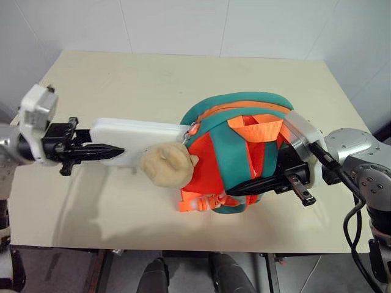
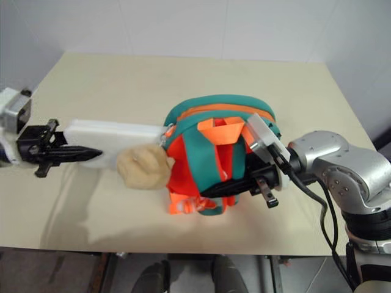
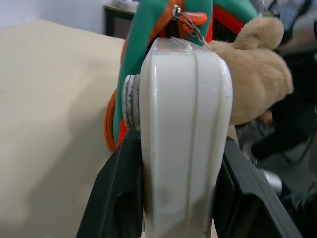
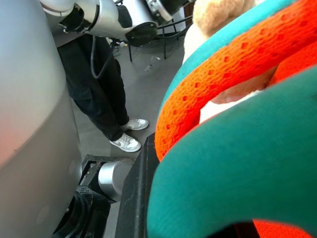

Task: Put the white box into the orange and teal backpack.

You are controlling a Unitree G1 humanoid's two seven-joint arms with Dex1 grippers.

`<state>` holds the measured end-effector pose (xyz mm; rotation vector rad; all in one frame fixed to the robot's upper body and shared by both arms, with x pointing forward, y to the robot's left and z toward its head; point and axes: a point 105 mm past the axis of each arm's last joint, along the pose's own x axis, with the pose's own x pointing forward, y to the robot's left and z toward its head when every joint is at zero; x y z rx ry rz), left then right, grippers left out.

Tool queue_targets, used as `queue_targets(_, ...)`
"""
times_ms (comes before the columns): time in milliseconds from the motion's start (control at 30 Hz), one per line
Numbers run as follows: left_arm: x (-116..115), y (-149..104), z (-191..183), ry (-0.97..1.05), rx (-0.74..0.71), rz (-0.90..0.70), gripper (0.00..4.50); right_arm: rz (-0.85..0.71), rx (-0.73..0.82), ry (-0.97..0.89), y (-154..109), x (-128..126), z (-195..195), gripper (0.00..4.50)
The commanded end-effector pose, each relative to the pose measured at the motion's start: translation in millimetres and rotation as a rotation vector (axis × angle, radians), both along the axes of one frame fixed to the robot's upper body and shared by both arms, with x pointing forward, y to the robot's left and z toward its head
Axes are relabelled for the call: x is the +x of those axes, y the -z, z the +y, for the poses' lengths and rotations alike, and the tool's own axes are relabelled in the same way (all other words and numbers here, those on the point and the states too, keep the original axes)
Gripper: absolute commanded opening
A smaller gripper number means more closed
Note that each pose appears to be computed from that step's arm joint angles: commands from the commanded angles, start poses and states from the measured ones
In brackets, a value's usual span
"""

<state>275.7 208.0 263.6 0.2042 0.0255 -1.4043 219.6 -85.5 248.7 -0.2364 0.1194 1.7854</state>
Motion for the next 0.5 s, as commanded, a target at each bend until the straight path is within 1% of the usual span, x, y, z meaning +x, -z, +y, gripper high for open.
queue_targets(33,12,5,-26,0.048,0.061,-0.024,1.32,-0.047,0.017,-0.025,-7,-2,2,0.0)
queue_targets(133,27,10,-49,0.045,0.099,-0.035,1.32,-0.048,0.018,-0.027,-7,-1,3,0.0)
queue_targets(300,38,23,-94,0.079,0.113,-0.026,1.32,-0.05,0.024,-0.03,-7,0,4,0.0)
queue_targets(400,37,36,-117,0.119,0.137,-0.014,1.32,-0.053,0.028,-0.025,-7,1,4,0.0)
queue_targets(500,34,34,-130,0.14,0.136,-0.017,1.32,-0.055,0.033,-0.018,-7,1,5,0.0)
